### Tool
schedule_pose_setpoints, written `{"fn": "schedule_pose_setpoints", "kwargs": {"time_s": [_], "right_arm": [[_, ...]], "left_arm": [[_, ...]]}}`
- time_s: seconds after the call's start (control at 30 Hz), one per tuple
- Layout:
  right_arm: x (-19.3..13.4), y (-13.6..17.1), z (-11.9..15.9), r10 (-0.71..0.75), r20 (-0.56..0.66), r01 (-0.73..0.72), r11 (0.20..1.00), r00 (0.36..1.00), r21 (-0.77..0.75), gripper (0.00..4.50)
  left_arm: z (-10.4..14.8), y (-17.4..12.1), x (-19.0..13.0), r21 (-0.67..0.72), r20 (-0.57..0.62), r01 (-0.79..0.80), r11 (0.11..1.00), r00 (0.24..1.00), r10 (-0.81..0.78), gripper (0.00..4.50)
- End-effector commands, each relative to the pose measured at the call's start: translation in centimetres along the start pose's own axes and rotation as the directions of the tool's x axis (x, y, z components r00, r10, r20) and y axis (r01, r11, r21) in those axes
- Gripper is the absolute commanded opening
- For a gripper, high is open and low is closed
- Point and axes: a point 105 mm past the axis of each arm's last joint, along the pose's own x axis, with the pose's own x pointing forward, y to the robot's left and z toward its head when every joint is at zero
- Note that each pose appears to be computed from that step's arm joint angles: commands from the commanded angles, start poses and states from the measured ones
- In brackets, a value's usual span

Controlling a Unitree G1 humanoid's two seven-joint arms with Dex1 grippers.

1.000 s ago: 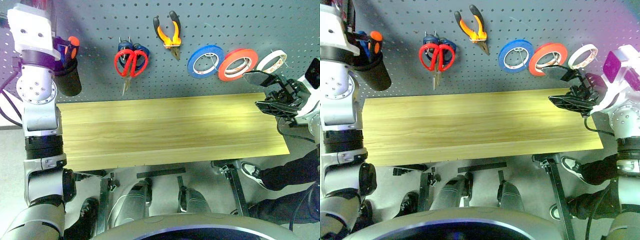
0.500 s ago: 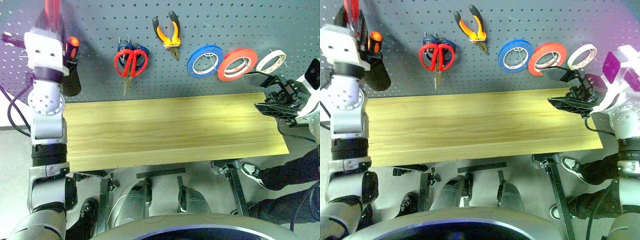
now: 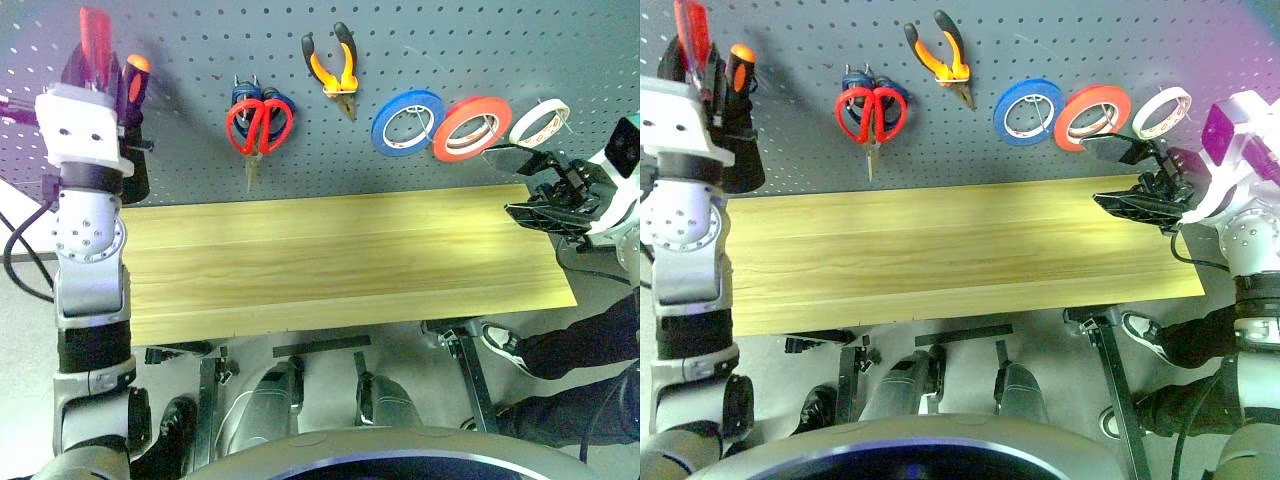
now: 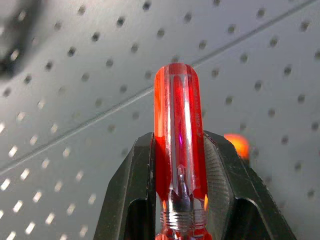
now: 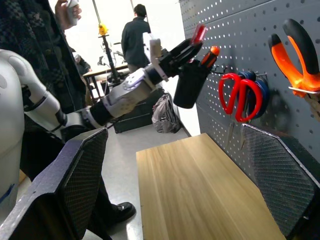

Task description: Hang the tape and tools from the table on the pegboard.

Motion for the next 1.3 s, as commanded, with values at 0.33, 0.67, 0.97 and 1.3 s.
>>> {"fn": "schedule_pose_setpoints", "kwargs": {"time_s": [0.33,0.67,0.97,1.3], "right_arm": [[0.2,-0.3,0.8,0.006,-0.008,-0.006,0.999,1.0,-0.04,4.5],[0.0,-0.3,0.7,-0.002,-0.023,0.001,0.999,1.0,-0.039,4.5],[0.0,-0.3,0.5,-0.004,-0.029,0.002,0.999,1.0,-0.036,4.5],[0.1,-0.4,0.4,0.0,-0.032,-0.001,0.999,0.999,-0.033,4.5]], "left_arm": [[-1.0,2.0,-2.0,0.011,-0.071,-0.069,0.998,0.995,0.069,0.95],[-3.2,2.3,-3.4,-0.062,-0.162,-0.094,0.994,0.983,0.083,1.68],[-3.6,2.7,-3.4,-0.093,-0.181,-0.123,0.988,0.978,0.105,4.47],[-0.9,1.2,-3.2,-0.229,-0.113,-0.055,0.972,0.993,0.03,4.47]]}}
